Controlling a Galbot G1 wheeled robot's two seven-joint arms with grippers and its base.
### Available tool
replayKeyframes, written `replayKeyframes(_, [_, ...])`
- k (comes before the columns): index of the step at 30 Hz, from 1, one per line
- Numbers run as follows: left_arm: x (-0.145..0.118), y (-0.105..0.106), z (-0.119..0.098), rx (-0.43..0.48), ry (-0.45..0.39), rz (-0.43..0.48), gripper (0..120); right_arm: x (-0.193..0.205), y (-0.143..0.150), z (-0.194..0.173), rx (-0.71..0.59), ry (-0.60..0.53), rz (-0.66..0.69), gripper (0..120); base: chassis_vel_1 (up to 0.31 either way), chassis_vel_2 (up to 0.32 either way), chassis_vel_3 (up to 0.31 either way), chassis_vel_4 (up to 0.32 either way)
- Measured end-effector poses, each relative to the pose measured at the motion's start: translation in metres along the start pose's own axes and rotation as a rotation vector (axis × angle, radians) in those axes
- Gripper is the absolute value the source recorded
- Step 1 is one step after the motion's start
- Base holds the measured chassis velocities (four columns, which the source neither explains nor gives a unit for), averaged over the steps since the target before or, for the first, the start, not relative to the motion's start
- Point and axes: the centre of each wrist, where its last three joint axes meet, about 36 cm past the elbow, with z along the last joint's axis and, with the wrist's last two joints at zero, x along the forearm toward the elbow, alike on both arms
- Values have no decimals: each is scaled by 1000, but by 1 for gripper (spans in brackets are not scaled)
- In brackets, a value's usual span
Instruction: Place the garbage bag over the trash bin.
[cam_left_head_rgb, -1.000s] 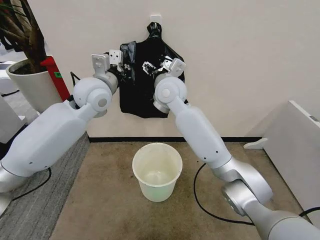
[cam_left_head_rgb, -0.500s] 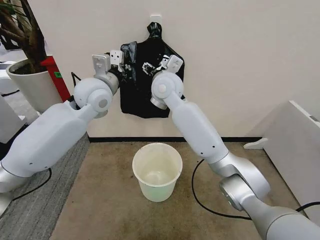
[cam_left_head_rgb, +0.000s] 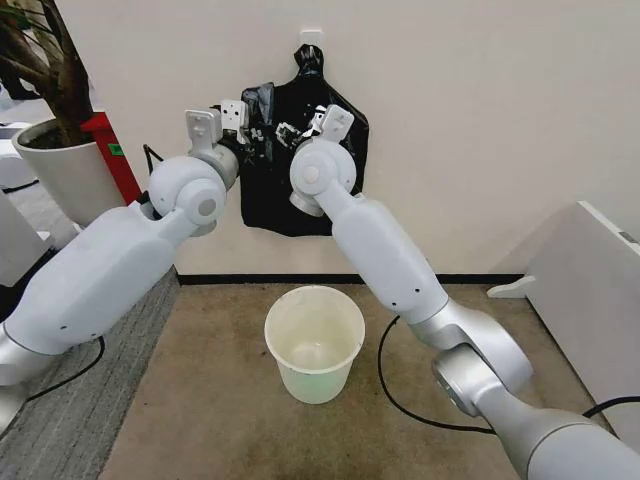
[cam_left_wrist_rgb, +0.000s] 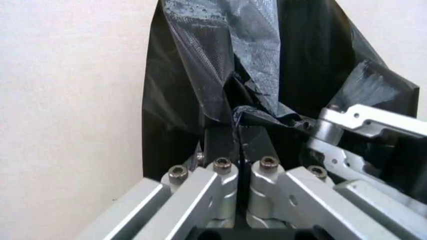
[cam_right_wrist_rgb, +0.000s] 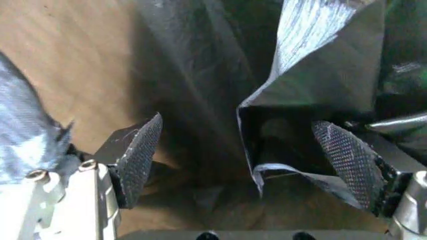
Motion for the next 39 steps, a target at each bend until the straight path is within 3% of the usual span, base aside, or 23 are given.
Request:
replayKeyframes(12, [1,-2,2,5,-2,5,0,-14,-8,3,25,-9,43,79,0,0,0,0])
replayKeyframes(15, [2,-2,2,4,-2,5,0,-17,-9,4,34,-15,53,63,0,0,0,0])
replayKeyframes(26, [4,3,2,6,-13,0,0,-20,-15,3,24,-19,70,27,0,0,0,0])
replayKeyframes(30, [4,7,2,14,-15,-10,0,-18,-24,2,19,-26,76,8,0,0,0,0])
replayKeyframes(33, [4,11,2,23,-17,-20,0,-14,-27,0,20,-35,70,0,0,0,0,0])
replayKeyframes(39, [7,22,2,46,-22,-41,0,-1,-35,-3,19,-59,48,0,0,0,0,0])
